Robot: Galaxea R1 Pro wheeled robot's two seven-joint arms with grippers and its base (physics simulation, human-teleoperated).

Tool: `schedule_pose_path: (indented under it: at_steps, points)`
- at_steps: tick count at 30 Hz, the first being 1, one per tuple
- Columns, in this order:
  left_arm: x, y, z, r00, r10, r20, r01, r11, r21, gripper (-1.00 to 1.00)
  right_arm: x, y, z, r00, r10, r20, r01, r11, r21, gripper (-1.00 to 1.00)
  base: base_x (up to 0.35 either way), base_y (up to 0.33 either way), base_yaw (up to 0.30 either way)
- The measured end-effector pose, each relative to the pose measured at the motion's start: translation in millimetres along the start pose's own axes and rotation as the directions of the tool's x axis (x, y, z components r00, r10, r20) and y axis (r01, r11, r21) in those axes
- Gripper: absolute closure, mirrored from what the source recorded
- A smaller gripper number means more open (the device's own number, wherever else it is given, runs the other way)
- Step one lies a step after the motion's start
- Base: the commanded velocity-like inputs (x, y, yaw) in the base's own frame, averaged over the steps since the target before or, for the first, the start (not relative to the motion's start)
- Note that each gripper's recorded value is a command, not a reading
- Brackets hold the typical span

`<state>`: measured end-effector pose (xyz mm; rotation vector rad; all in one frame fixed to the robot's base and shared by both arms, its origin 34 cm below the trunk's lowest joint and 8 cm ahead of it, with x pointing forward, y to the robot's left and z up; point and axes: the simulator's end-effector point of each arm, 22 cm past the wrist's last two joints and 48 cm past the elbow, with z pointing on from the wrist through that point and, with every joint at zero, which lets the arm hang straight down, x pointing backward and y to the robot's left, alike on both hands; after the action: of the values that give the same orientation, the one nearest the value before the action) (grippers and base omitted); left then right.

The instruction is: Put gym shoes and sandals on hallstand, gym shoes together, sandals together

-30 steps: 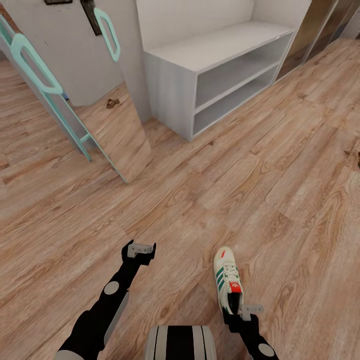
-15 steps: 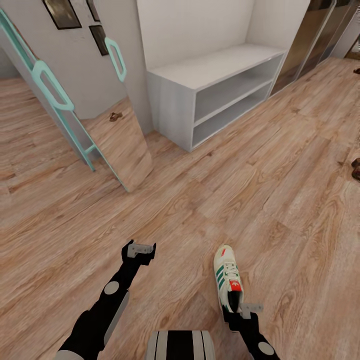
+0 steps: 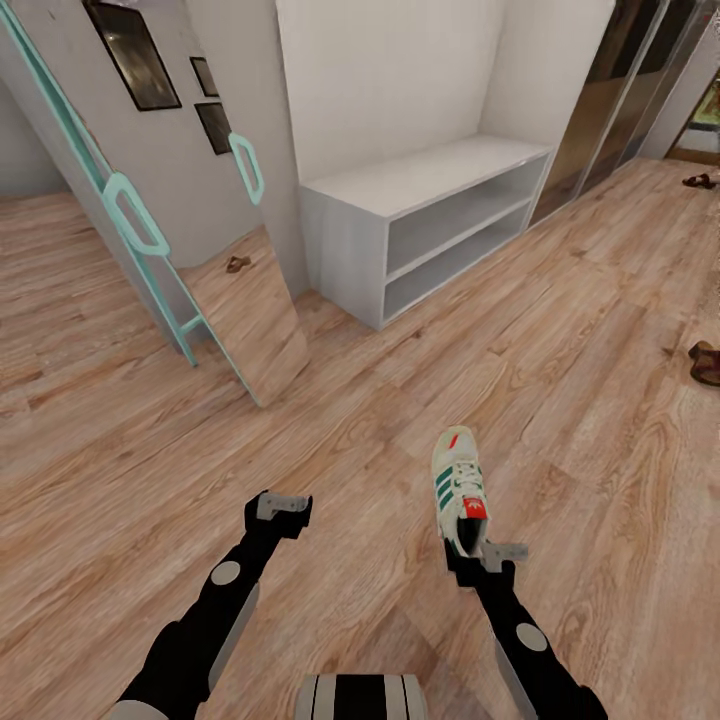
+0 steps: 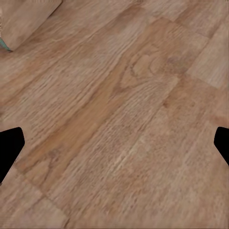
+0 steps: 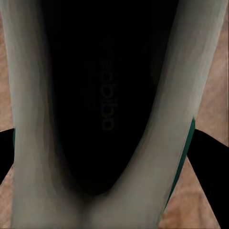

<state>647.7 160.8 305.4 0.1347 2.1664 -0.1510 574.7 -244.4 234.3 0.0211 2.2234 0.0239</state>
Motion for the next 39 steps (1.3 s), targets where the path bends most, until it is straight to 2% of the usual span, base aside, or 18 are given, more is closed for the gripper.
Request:
schedule_pose_path:
  at_steps: [2,5,8,11,14,25,39]
  points:
    - [-5.4,0.1,-2.0,1.0,0.001,0.005,-0.001,1.0,-0.001,-1.0,-53.7,0.7,3.2,0.997,-0.001,0.083,0.001,1.0,-0.002,1.0,0.0,0.0,0.0]
    - [-13.5,8.3,-5.2,1.0,-0.01,0.014,0.01,1.0,-0.018,-1.0,-102.1,1.9,0.6,0.992,-0.001,0.126,0.001,1.0,-0.003,1.0,0.0,0.0,0.0]
    - [-21.4,28.7,-9.1,0.999,-0.037,0.025,0.039,0.997,-0.06,-1.0,-123.2,2.6,-3.7,0.992,0.0,0.123,0.001,1.0,-0.005,1.0,0.0,0.0,0.0]
    - [-30.1,46.8,-13.9,0.997,-0.062,0.042,0.066,0.993,-0.096,-1.0,-134.7,3.2,-7.8,0.993,-0.001,0.122,0.002,1.0,-0.006,1.0,0.0,0.0,0.0]
    - [-37.1,53.7,-18.0,0.996,-0.072,0.053,0.077,0.991,-0.11,-1.0,-143.7,3.1,-11.4,0.992,-0.002,0.125,0.003,1.0,-0.006,1.0,0.0,0.0,0.0]
    - [-59.5,55.9,-27.8,0.996,-0.079,0.051,0.084,0.99,-0.116,-1.0,-164.7,4.7,-21.1,0.994,-0.007,0.106,0.008,1.0,-0.007,1.0,0.0,0.0,0.0]
    - [-97.8,53.4,-41.3,0.995,-0.079,0.064,0.086,0.99,-0.113,-1.0,-204.6,5.7,-37.1,0.992,-0.01,0.125,0.01,1.0,-0.006,1.0,0.0,0.0,0.0]
